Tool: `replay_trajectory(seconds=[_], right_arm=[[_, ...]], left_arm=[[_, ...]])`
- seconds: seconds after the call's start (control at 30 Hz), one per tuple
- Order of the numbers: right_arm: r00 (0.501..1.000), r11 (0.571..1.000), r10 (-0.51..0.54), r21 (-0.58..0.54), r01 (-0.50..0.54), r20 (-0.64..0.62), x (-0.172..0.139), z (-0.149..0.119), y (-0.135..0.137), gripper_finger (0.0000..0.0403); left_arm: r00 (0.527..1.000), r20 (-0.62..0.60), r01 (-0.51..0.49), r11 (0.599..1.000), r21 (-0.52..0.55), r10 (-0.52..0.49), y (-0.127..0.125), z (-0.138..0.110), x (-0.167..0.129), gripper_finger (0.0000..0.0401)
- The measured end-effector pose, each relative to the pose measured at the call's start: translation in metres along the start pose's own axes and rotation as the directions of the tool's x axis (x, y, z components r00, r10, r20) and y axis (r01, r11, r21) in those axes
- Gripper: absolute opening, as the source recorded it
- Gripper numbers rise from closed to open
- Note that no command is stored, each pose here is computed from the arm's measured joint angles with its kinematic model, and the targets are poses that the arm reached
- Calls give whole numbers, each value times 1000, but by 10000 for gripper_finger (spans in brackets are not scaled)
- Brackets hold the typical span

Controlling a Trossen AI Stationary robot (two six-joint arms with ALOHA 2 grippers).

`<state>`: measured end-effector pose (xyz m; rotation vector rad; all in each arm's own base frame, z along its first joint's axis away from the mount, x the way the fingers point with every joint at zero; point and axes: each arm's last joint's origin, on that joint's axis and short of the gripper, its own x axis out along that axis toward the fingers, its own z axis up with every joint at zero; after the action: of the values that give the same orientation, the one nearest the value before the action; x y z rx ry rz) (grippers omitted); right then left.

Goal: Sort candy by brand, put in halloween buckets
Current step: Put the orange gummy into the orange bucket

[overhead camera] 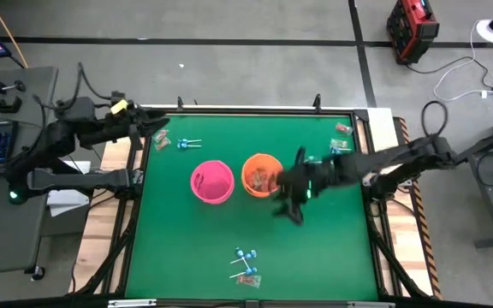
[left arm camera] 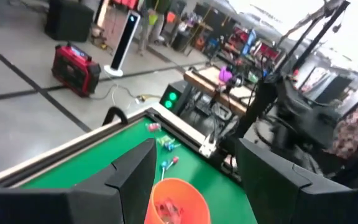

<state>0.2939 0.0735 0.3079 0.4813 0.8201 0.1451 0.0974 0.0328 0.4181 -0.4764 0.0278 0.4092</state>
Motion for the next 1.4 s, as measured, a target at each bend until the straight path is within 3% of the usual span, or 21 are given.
replay_trajectory(seconds=[0.2,0.4,0.47,0.67,0.83,1.03,1.2,1.3,1.4], right_arm=[[993,960,-8,-278,-26,-120,61,-45,45,259],[988,887,84,-442,-132,-126,123,-82,76,259],[987,879,69,-460,-130,-148,137,-92,83,259],[984,868,26,-484,-109,-175,177,-104,107,259],[976,898,-38,-435,-60,-213,206,-104,116,259],[963,932,-163,-353,80,-213,228,-101,119,259],[949,942,-195,-318,110,-248,245,-106,120,257],[939,946,-224,-288,146,-260,249,-110,122,239],[927,947,-257,-264,185,-272,248,-111,124,191]], left_arm=[[998,-56,-26,1000,-11,25,0,-4,21,211],[997,-77,-31,1000,0,31,-1,-5,36,211],[997,-69,-27,1000,0,27,-2,-5,37,211],[998,-61,-21,999,39,23,-2,-4,40,211],[998,-67,-6,998,67,10,-3,-4,39,211],[996,-81,35,997,65,-30,-4,-4,38,211],[997,-74,41,995,92,-34,-4,-3,35,211],[997,-67,44,995,92,-38,-4,-3,33,211],[997,-57,49,993,110,-43,-4,-2,29,211]])
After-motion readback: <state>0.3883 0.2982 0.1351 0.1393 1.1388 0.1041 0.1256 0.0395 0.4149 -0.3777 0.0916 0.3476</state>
